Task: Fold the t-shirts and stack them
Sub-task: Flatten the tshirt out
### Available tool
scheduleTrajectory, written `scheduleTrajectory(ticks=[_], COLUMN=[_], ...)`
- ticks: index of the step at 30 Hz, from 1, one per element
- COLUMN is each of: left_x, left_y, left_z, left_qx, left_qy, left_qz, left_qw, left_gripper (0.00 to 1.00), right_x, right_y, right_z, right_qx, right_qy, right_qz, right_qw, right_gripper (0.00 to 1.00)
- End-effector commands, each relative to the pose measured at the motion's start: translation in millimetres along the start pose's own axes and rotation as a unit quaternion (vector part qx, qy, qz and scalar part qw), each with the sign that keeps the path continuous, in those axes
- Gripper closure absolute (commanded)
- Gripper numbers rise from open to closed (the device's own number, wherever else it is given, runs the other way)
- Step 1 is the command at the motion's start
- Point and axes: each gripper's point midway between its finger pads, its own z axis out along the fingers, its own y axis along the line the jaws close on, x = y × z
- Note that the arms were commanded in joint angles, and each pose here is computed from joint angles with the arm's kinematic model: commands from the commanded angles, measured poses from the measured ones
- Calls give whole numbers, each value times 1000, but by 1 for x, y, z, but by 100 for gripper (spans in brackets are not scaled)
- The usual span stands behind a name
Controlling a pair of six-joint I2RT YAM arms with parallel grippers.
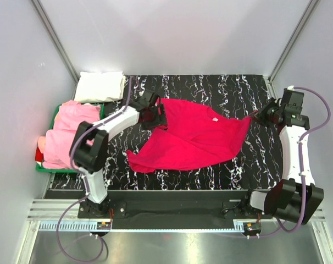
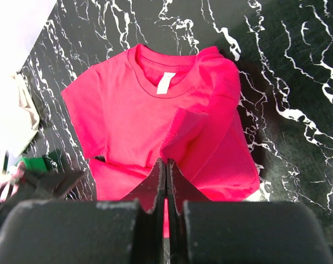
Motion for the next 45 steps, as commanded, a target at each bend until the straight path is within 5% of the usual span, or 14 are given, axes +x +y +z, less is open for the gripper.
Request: scheduleTrajectory(ticks=[1, 15, 20, 35, 39, 45], left_x=[-16, 7, 3, -17, -13, -10], left_y=[-13, 16, 21, 20, 24, 25], left_z=[20, 31, 35, 48, 51, 54], left_qx=[-32, -180, -200, -213, -212, -207], left_qy=[-5, 4, -2, -10, -7, -4], left_qz=[34, 65, 80, 81, 77, 76], left_qw=[999, 982, 977, 974, 974, 975], left_gripper=[24, 34, 23, 19, 33, 75], right_x=[-1, 5, 7, 11, 12, 13], right_y=[13, 13, 12, 13, 13, 12], right_z=[1, 14, 15, 16, 17, 19], right_qx=[-24, -28, -31, -33, -34, -32], right_qy=[-1, 15, 19, 23, 24, 27], right_qz=[-18, -15, -14, -18, -19, -18], right_qw=[1000, 999, 999, 999, 999, 999], right_gripper=[100, 100, 100, 100, 100, 100])
